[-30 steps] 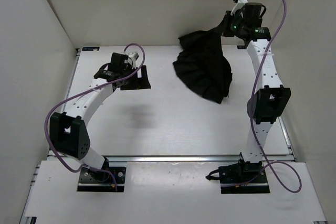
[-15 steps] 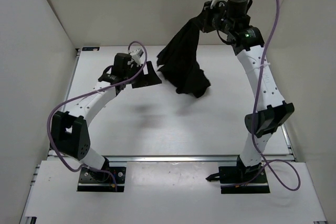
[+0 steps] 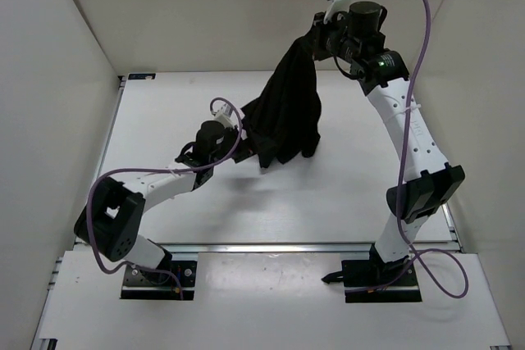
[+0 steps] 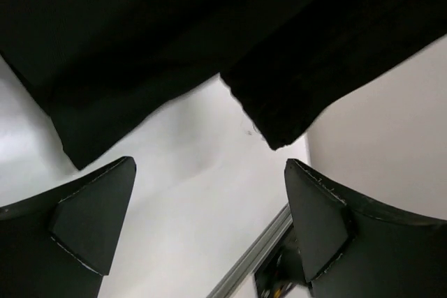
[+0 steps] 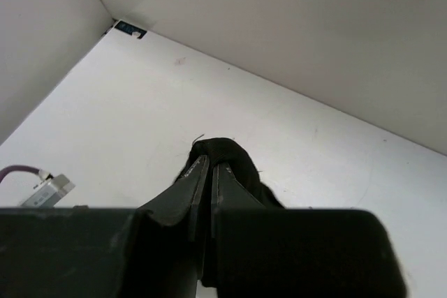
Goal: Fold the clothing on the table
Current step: Flatten the skirt out
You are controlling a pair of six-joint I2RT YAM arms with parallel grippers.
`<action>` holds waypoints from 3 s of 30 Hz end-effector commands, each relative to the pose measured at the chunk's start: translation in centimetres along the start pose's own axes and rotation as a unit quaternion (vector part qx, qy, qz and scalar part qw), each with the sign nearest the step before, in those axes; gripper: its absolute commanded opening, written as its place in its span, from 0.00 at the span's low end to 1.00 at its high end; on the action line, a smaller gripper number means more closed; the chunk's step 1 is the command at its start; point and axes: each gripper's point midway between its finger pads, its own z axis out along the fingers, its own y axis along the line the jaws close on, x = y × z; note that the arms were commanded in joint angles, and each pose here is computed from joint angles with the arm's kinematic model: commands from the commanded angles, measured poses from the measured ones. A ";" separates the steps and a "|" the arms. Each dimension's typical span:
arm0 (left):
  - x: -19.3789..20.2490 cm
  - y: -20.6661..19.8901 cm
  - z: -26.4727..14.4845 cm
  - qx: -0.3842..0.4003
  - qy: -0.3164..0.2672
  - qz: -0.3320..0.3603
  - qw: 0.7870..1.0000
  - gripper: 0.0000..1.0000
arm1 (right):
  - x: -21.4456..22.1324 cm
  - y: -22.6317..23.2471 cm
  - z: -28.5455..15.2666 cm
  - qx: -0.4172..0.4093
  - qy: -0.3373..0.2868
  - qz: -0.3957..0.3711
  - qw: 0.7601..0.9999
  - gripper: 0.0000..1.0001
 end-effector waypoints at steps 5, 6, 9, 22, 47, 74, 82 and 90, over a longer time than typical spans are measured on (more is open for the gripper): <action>-4.3 -5.3 3.1 0.092 -0.070 -0.032 0.993 0.98 | -3.7 2.7 -1.5 -0.018 -0.060 -0.014 0.998 0.00; -4.1 -6.6 3.1 0.112 -0.061 -0.036 0.991 0.99 | -3.6 2.7 -1.7 -0.020 -0.059 -0.015 0.998 0.00; -3.2 -7.5 2.9 0.136 -0.036 -0.063 0.988 0.99 | -3.3 2.2 -1.7 -0.012 -0.054 -0.016 0.998 0.00; 0.2 -7.7 2.8 0.155 -0.067 -0.289 0.942 0.98 | -2.7 2.6 -0.8 -0.017 -0.048 -0.013 0.999 0.00; 2.5 -4.0 9.1 0.090 -0.095 -0.458 0.879 0.93 | -4.5 5.6 -1.1 -0.042 -0.072 -0.012 0.996 0.00; -13.1 1.6 -4.1 -0.200 -0.015 0.044 0.979 0.00 | 2.4 -16.0 -6.7 0.212 -0.025 0.075 0.974 0.00; -19.4 3.1 -11.4 -0.353 -0.017 0.192 0.916 0.00 | 8.5 -15.3 -8.7 0.219 0.032 0.101 0.970 0.00; -14.8 7.3 -11.5 -0.353 0.004 0.177 0.919 0.00 | 15.6 -11.5 -9.8 0.185 0.104 0.109 0.971 0.00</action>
